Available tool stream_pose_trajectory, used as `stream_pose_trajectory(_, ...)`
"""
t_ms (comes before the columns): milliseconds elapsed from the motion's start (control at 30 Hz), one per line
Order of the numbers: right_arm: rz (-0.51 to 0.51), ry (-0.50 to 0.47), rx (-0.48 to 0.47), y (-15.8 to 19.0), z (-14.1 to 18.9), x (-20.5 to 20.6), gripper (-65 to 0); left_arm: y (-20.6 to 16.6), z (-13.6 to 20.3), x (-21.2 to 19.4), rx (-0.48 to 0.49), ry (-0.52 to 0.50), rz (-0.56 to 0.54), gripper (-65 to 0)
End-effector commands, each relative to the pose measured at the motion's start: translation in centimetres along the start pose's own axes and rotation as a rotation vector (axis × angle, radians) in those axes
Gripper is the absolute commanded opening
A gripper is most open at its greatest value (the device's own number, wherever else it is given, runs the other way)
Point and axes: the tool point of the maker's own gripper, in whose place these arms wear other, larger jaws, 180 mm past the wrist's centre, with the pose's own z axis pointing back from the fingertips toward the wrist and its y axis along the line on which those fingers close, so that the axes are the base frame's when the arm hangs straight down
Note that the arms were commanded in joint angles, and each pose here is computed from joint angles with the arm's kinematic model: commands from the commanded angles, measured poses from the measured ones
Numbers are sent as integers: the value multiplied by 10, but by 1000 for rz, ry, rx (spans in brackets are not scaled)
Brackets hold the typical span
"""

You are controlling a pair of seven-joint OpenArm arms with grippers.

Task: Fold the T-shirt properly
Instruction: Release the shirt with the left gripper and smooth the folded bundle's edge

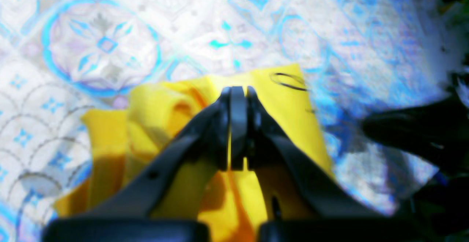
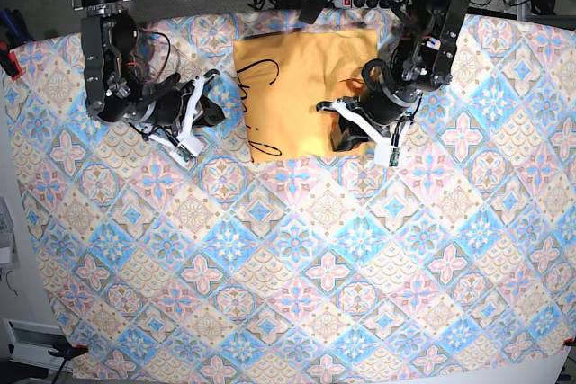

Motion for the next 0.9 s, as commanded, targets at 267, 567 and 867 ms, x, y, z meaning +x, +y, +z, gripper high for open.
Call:
stream_pose_trajectory(267, 14, -46, -3, -2, 5, 14, -639, 60, 15, 17, 122, -31, -14, -650)
stream_pose_trajectory(567, 16, -51, -2, -2, 5, 16, -639, 91, 23, 31, 188, -48, -27, -650)
stream_pose_trajectory(867, 26, -47, -1, -1, 5, 16, -622, 27, 53, 45, 60, -136, -76, -650)
